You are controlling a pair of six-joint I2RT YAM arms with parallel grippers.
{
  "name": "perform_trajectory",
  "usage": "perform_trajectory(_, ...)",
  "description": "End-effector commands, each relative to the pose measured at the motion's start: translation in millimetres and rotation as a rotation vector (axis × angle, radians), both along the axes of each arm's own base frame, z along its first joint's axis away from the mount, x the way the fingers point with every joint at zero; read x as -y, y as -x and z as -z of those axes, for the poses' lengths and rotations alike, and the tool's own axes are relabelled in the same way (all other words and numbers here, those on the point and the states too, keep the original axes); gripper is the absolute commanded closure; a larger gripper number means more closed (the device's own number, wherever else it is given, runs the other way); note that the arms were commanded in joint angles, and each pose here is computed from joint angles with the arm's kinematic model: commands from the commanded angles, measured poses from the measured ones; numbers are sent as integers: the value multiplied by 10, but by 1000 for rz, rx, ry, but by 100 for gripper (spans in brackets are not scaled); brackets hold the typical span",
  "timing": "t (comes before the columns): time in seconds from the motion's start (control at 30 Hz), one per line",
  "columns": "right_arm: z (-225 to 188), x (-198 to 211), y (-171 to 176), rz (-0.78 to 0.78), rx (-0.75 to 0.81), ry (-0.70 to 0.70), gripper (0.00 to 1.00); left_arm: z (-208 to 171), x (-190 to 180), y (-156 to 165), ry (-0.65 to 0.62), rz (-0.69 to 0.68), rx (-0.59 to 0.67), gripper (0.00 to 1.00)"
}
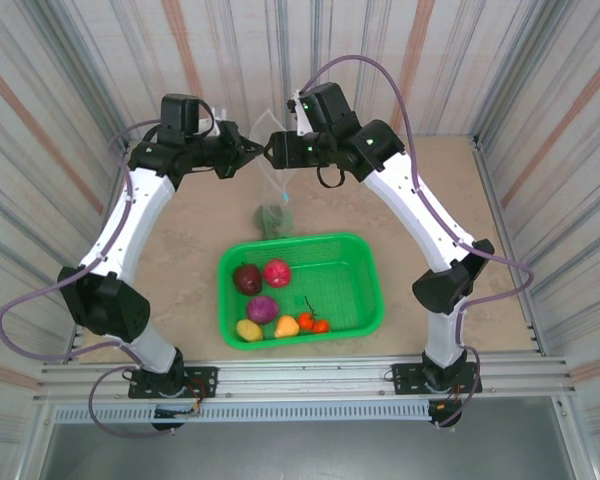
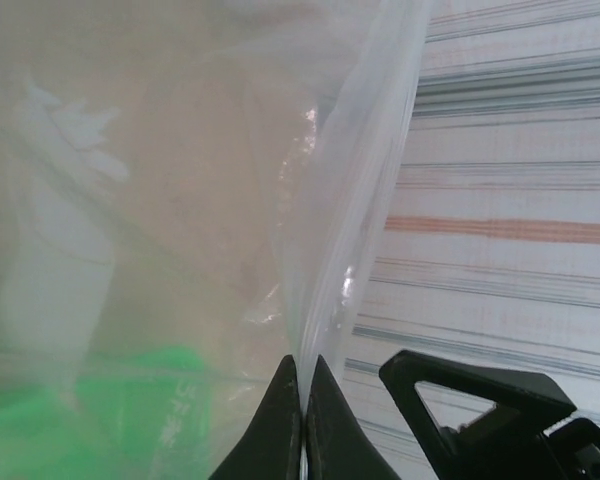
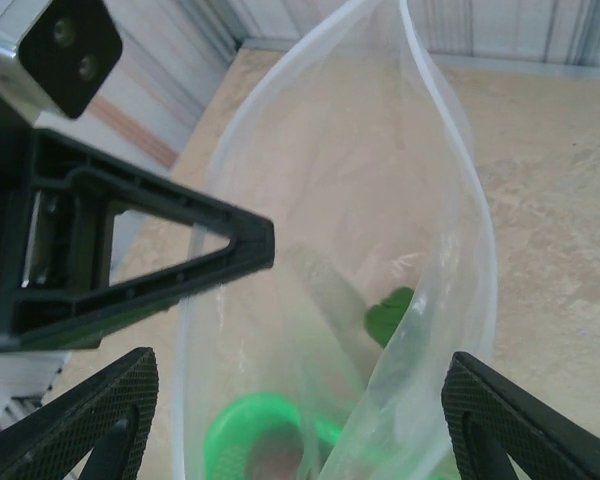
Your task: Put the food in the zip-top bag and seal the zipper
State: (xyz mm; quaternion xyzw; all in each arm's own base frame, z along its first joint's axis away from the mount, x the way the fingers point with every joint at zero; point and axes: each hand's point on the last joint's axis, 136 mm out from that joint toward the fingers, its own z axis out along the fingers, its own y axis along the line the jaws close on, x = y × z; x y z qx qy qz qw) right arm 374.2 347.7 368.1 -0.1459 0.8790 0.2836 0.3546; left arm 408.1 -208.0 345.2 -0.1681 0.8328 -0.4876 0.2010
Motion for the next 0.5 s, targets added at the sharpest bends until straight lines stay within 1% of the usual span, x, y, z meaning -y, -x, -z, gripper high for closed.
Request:
perform_trajectory(0.0, -209, 72, 208, -41, 39, 3, 24, -226, -207, 30, -19, -38, 63, 100)
perform_trajectory(0.13, -314, 237, 432, -38, 64, 32, 24, -309, -526, 70, -104, -113, 92, 100)
perform_trajectory(0.23, -280, 347, 600, -46, 52, 39, 24, -367, -704, 140, -197, -156, 120, 100)
perform_trajectory(0.4, 39, 548, 825, -49, -6, 89, 24, -356, -1020, 301, -384, -238, 118, 100)
perform_trajectory(0.47, 95, 628, 890, -44, -13, 99, 24, -373, -1081, 350, -420, -248, 129, 100)
